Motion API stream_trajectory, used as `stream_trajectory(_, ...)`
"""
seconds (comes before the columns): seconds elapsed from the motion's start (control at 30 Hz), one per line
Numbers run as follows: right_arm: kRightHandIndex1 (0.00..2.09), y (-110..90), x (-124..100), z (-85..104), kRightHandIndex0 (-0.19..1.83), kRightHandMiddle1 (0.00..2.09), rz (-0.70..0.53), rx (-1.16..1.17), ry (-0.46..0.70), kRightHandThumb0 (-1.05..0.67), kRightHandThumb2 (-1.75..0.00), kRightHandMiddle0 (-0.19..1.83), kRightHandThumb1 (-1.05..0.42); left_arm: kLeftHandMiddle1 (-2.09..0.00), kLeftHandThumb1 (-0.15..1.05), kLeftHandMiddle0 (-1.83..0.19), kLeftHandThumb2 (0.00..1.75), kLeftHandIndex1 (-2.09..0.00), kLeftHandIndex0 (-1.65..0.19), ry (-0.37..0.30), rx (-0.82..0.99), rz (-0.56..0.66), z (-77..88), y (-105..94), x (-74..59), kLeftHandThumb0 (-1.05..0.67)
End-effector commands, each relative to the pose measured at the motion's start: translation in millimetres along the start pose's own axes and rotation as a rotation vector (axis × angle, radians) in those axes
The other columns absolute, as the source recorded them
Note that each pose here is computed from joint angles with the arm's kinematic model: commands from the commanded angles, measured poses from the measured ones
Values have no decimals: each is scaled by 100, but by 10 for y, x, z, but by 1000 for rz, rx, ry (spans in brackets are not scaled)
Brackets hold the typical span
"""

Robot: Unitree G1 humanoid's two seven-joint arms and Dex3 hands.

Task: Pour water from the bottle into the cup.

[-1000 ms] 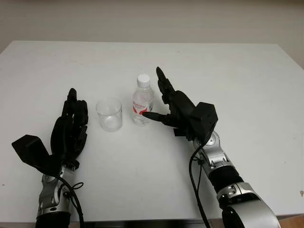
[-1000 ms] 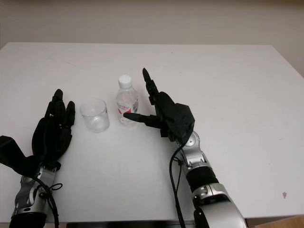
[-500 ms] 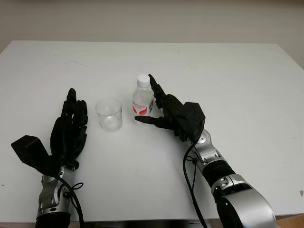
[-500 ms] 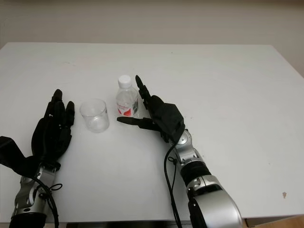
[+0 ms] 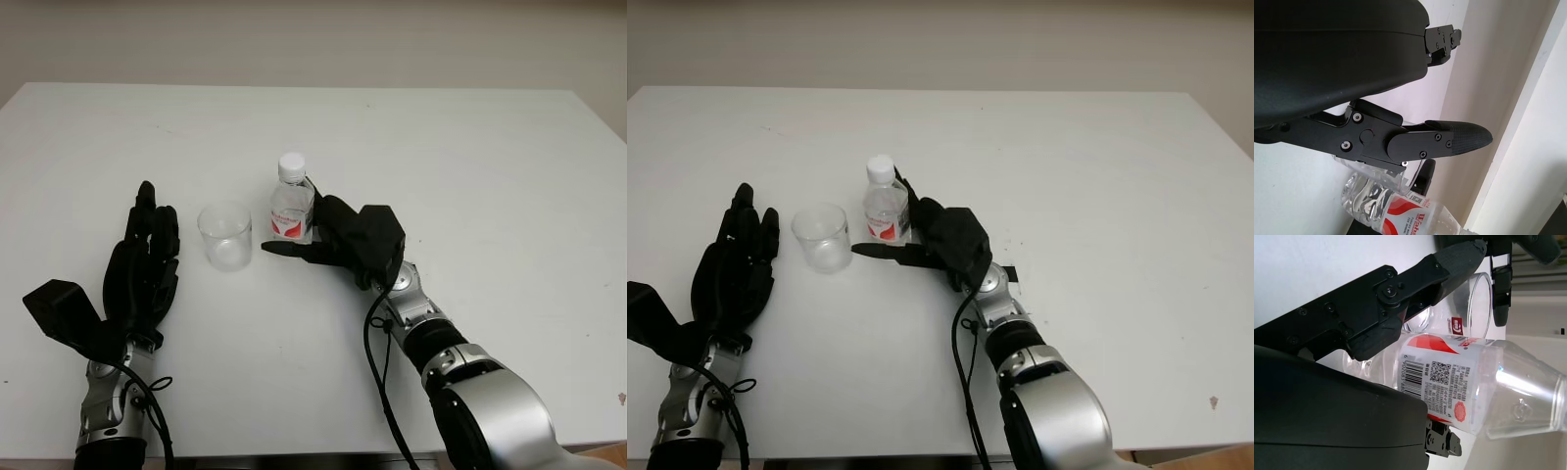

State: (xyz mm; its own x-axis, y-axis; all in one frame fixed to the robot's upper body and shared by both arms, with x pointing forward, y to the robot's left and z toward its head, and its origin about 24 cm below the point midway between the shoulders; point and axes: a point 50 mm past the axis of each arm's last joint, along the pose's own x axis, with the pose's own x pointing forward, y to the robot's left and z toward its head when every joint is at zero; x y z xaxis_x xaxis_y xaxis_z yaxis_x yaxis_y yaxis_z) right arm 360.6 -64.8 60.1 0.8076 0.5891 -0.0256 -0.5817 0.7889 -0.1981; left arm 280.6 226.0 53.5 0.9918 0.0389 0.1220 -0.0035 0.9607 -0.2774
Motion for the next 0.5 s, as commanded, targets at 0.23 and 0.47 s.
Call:
stream_trajectory(0.23, 25, 56, 87, 116, 11, 35, -52, 27, -53, -66, -5, 7, -82, -6, 105, 13, 41, -6, 12, 11, -2, 11, -68, -12, -51, -72)
stream_trajectory(0.47, 207, 109, 103, 109, 105, 208, -123, -19, -54, -46, -7, 67, -99, -5, 105, 13, 42, -5, 12, 13, 9, 19, -60, 26, -78, -73)
